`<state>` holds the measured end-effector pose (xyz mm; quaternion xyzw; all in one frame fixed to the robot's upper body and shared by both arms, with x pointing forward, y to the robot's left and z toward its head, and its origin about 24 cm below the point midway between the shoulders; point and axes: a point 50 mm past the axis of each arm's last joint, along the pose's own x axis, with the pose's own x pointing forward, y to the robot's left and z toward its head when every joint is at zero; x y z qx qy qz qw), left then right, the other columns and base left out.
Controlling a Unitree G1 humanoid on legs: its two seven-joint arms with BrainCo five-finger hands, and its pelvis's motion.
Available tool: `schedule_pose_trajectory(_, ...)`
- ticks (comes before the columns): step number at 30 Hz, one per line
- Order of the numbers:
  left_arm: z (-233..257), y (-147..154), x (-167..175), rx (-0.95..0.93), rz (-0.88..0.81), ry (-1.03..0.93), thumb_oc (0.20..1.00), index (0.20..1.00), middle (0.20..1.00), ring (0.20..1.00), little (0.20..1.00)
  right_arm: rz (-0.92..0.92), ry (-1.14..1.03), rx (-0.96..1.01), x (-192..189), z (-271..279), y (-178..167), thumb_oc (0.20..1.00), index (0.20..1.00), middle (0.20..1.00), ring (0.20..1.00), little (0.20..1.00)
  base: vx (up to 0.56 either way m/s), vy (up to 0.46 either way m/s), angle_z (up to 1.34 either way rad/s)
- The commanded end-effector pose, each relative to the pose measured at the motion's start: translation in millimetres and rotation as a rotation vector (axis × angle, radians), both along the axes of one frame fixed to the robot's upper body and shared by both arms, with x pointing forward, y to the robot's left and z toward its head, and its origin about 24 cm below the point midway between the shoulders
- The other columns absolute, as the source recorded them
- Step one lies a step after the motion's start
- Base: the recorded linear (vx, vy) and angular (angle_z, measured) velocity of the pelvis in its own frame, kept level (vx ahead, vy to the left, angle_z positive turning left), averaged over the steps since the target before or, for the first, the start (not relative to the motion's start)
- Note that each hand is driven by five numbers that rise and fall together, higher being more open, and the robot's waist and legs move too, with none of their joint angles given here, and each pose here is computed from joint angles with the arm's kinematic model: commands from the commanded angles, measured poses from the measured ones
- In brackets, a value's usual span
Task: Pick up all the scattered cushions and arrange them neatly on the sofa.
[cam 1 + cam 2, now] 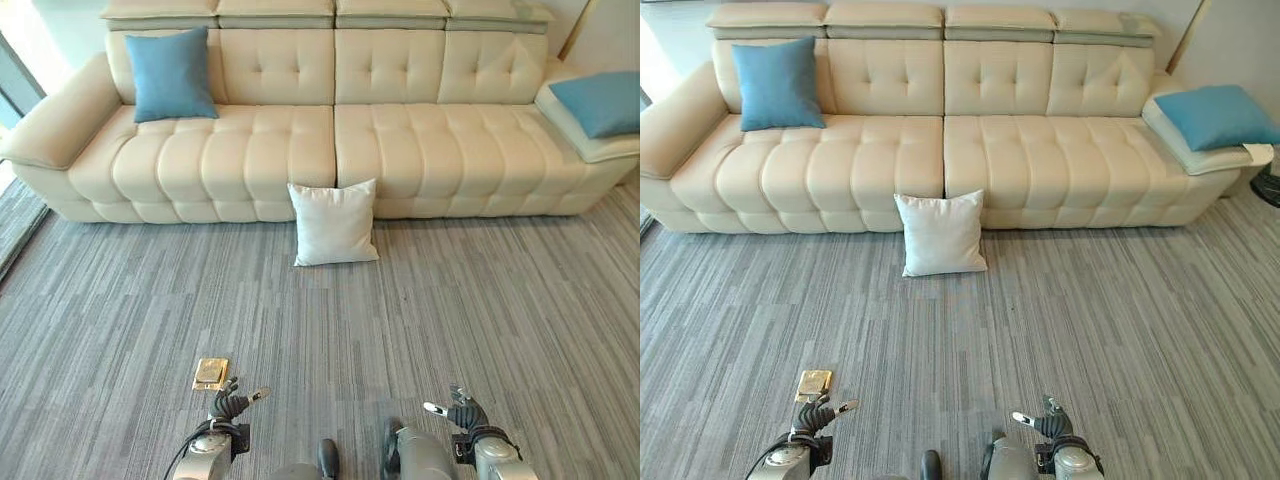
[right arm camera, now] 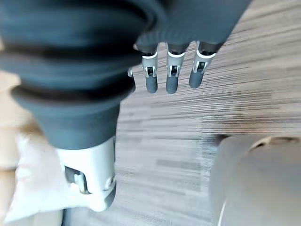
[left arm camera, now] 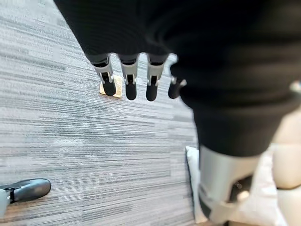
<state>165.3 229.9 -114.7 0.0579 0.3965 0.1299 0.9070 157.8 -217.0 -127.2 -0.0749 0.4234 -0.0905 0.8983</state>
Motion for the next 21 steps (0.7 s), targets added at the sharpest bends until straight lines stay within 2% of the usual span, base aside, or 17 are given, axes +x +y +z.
schedule_pose_trajectory(1,17,4,22,0.031,-0.028,-0.115,1.0,1.0,1.0,1.0,1.0,-0.041,-0.046,-0.056,11,9,-20,1.0,1.0,1.0,1.0,1.0,0.43,-0.124,-0.1)
schedule_pose_trajectory(8,9,-3,13,-0.02,0.01,-0.089,1.0,1.0,1.0,1.0,1.0,-0.067,0.007,-0.088,-6,5,-36,1.0,1.0,1.0,1.0,1.0,0.63,-0.199,0.2)
schedule_pose_trajectory(15,4,-3,4,-0.045,0.028,-0.064,1.0,1.0,1.0,1.0,1.0,-0.09,-0.02,-0.095,-2,11,-47,1.0,1.0,1.0,1.0,1.0,0.36,-0.232,0.03)
schedule_pose_trajectory(21,-2,-3,-8,-0.035,0.037,-0.016,1.0,1.0,1.0,1.0,1.0,-0.052,-0.003,-0.106,-1,9,-41,1.0,1.0,1.0,1.0,1.0,0.44,-0.032,-0.1)
